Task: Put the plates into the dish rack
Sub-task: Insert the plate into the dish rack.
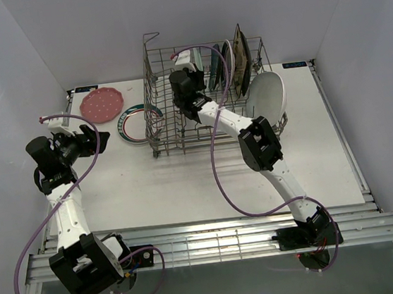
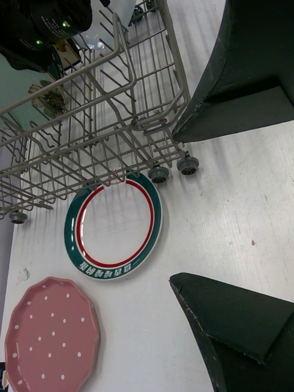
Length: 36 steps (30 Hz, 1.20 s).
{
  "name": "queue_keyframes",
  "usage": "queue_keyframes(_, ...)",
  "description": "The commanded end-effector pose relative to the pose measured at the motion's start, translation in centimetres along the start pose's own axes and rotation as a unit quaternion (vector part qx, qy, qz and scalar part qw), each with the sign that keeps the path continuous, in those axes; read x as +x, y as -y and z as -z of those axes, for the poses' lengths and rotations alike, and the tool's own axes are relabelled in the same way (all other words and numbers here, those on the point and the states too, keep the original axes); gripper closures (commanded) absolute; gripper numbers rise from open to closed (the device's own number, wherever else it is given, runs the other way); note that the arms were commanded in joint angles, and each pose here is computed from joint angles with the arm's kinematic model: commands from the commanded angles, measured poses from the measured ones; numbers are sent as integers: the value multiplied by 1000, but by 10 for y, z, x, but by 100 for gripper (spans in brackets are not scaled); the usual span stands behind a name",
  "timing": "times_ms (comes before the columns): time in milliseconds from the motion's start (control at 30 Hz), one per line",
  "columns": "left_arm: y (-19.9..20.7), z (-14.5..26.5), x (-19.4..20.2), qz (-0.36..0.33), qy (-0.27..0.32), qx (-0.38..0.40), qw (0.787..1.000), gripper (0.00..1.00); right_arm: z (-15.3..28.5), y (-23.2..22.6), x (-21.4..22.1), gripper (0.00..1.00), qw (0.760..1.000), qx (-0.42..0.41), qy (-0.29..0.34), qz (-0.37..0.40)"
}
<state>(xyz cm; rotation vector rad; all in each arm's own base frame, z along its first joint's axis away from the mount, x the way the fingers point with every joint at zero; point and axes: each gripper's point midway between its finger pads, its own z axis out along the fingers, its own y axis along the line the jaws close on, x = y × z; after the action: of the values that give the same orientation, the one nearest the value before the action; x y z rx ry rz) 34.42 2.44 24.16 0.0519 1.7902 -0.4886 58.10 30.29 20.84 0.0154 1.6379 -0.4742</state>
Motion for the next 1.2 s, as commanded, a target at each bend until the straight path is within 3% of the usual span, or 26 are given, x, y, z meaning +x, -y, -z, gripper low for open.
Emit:
queue_keyframes(0, 6, 0, 0, -4, 1, 15, 1000, 2, 4, 10, -30, 86, 998, 19, 26, -57)
queue_keyframes(467, 7, 1, -1, -5, 2, 15, 1000, 2, -10, 20, -7, 81, 993, -18, -28, -112)
queue_keyframes(600, 7, 0, -1, -5, 1, 16, 1000, 2, -9, 23, -7, 67, 994, -16, -29, -107)
queue_keyframes(767, 7, 2, -3, -7, 4, 12, 1000, 2, -7, 26, -13, 60, 993, -21, -26, -113)
queue_keyframes(900, 7, 1, -2, -6, 2, 14, 1000, 2, -4, 29, -20, 49, 992, -25, -26, -117)
queue_keyframes(1167, 7, 2, -3, -8, 4, 12, 1000, 2, 17, 35, -45, 41, 990, -56, -17, -130)
